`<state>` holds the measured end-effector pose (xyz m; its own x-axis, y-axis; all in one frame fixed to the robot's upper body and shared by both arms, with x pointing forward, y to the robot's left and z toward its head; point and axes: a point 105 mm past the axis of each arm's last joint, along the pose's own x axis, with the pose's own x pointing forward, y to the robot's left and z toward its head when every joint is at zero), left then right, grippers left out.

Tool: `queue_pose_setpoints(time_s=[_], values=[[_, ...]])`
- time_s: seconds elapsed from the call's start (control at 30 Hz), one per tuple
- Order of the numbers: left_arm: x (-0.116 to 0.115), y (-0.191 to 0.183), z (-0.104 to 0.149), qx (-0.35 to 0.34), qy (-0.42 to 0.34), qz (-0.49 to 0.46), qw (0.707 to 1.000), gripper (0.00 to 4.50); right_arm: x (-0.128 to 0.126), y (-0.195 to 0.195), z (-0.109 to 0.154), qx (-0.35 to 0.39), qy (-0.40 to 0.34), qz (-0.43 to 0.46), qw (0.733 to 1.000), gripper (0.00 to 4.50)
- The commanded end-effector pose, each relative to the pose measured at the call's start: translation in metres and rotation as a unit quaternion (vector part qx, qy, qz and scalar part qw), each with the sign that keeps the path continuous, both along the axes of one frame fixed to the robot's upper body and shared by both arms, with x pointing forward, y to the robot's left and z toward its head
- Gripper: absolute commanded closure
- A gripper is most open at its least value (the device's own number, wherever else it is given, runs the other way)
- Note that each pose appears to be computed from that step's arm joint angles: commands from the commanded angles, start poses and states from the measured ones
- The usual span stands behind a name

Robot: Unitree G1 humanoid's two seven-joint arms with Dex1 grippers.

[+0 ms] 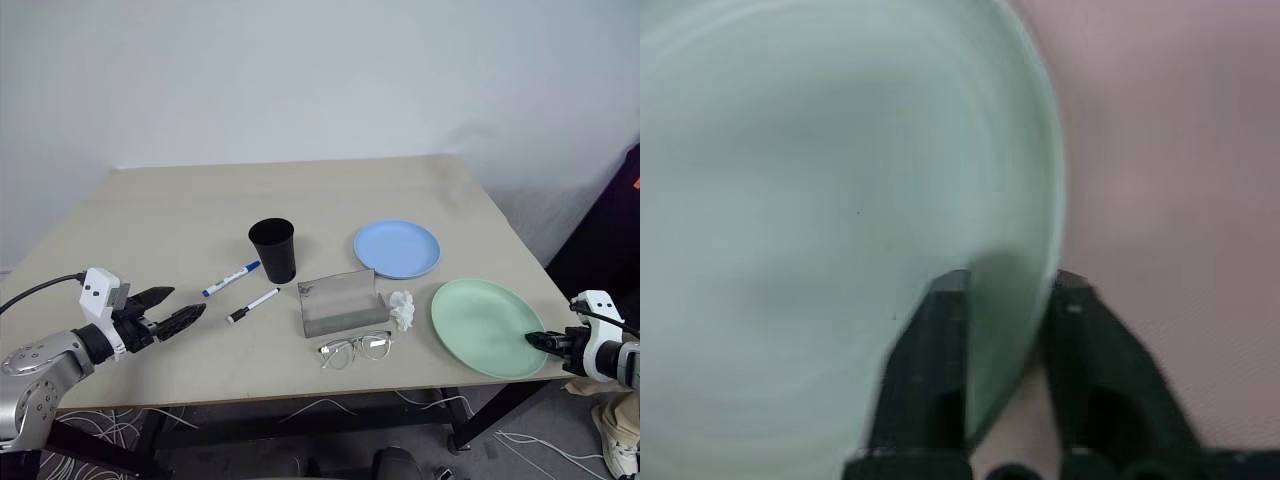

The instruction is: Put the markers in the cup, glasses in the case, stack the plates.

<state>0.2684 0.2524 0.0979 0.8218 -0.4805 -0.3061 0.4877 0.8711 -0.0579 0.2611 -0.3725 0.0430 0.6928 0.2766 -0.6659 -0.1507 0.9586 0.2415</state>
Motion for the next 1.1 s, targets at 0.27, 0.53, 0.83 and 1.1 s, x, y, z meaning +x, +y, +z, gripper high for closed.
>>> queue_pose_setpoints(time_s=[0.27, 0.53, 0.83, 1.1], values=[[0.01, -0.006, 0.009, -0.003, -0.033, -0.004, 0.999, 0.0, 0.039, 0.03, 0.044, 0.137, -0.083, -0.057, 0.985, 4.48], [0.014, -0.007, 0.009, -0.003, -0.041, -0.003, 0.999, 0.0, 0.076, 0.079, 0.084, 0.227, -0.159, -0.06, 0.959, 4.48], [0.014, -0.005, 0.011, -0.002, -0.046, 0.006, 0.999, 0.0, 0.126, 0.157, 0.085, 0.242, -0.155, -0.104, 0.952, 4.48], [0.01, -0.006, 0.011, -0.004, -0.05, 0.019, 0.999, 0.0, 0.174, 0.173, 0.075, 0.201, -0.149, -0.181, 0.951, 4.48]])
